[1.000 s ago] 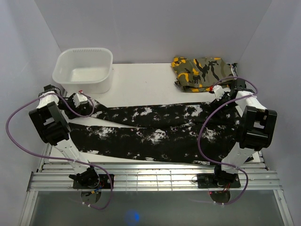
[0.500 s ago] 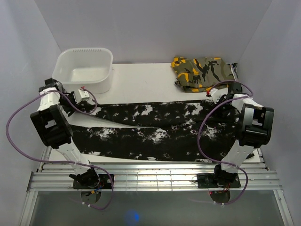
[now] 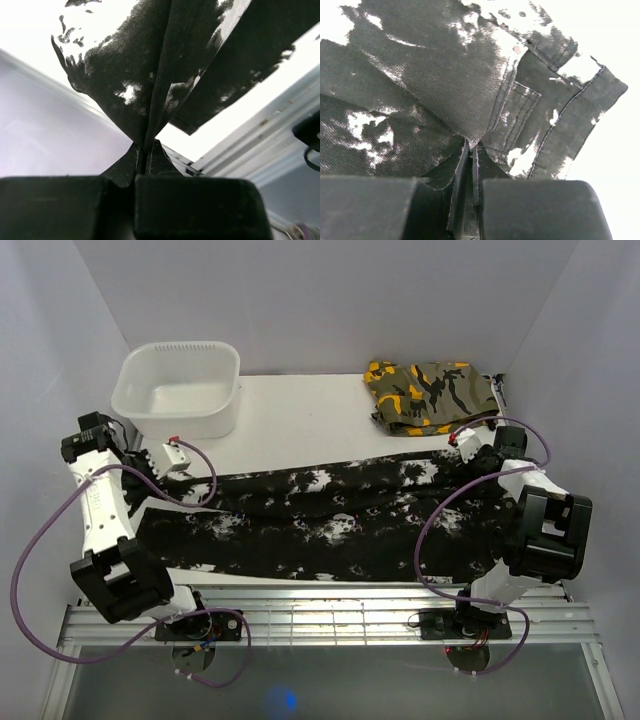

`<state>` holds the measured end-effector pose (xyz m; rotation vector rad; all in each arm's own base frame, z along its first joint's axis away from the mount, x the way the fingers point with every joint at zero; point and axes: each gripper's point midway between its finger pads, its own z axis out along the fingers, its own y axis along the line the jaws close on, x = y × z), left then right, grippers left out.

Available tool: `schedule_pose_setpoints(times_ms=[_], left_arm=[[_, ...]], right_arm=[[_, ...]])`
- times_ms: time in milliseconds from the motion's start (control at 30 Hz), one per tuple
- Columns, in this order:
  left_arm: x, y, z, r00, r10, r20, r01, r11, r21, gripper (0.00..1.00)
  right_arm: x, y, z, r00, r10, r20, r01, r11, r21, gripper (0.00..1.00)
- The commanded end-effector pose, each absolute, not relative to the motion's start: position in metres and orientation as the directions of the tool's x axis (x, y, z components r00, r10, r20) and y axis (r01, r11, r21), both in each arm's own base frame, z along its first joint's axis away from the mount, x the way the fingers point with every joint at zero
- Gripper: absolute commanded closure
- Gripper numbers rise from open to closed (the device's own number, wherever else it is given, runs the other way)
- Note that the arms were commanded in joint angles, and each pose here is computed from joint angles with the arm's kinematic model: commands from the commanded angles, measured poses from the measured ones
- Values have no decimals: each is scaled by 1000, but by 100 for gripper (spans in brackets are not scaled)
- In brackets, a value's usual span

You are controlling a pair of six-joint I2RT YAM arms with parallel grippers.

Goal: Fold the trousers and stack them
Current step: Flatten the trousers out

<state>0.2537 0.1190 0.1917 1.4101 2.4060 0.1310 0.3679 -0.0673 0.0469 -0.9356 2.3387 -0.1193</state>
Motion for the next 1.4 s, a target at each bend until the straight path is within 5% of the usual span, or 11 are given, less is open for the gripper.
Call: schedule_pose_setpoints(times_ms=[0, 133, 233, 333, 367, 400, 533, 633, 833, 1133, 1367], left_arm=[[236, 144, 154, -497, 863, -86, 861, 503, 76, 100], [265, 166, 118, -494, 869, 40, 867, 495, -52, 100], [332, 167, 103, -486, 874, -9, 873, 486, -31, 97], [410, 157, 95, -555, 822, -131, 825, 564, 42, 66], [429, 156, 100, -578, 795, -186, 799, 597, 70, 46], [463, 148, 143, -583, 681, -443, 715, 689, 118, 3], [390, 178, 174, -510, 405, -759, 595, 803, 29, 2], [350, 201, 175, -298, 246, -922, 543, 839, 48, 2], [381, 183, 89, -78, 606, -792, 664, 624, 412, 6], [432, 150, 59, 41, 741, -671, 675, 475, 565, 6], [458, 155, 46, 8, 782, -623, 637, 476, 606, 13]], right_arm=[[383, -87, 65, -549, -651, -525, -528, 756, -386, 92], [389, -91, 61, -568, -650, -505, -536, 758, -373, 92], [392, -93, 60, -571, -657, -492, -544, 752, -373, 92], [396, -97, 61, -583, -651, -486, -532, 758, -377, 92], [397, -98, 60, -587, -651, -481, -530, 758, -379, 92], [400, -104, 57, -605, -646, -466, -517, 763, -388, 92], [399, -104, 54, -614, -638, -465, -516, 770, -375, 92], [398, -102, 51, -614, -638, -465, -522, 770, -368, 92], [398, -104, 51, -628, -633, -453, -519, 774, -362, 92], [398, -109, 45, -648, -631, -427, -518, 776, -360, 92], [400, -109, 48, -644, -637, -424, -521, 771, -367, 92]])
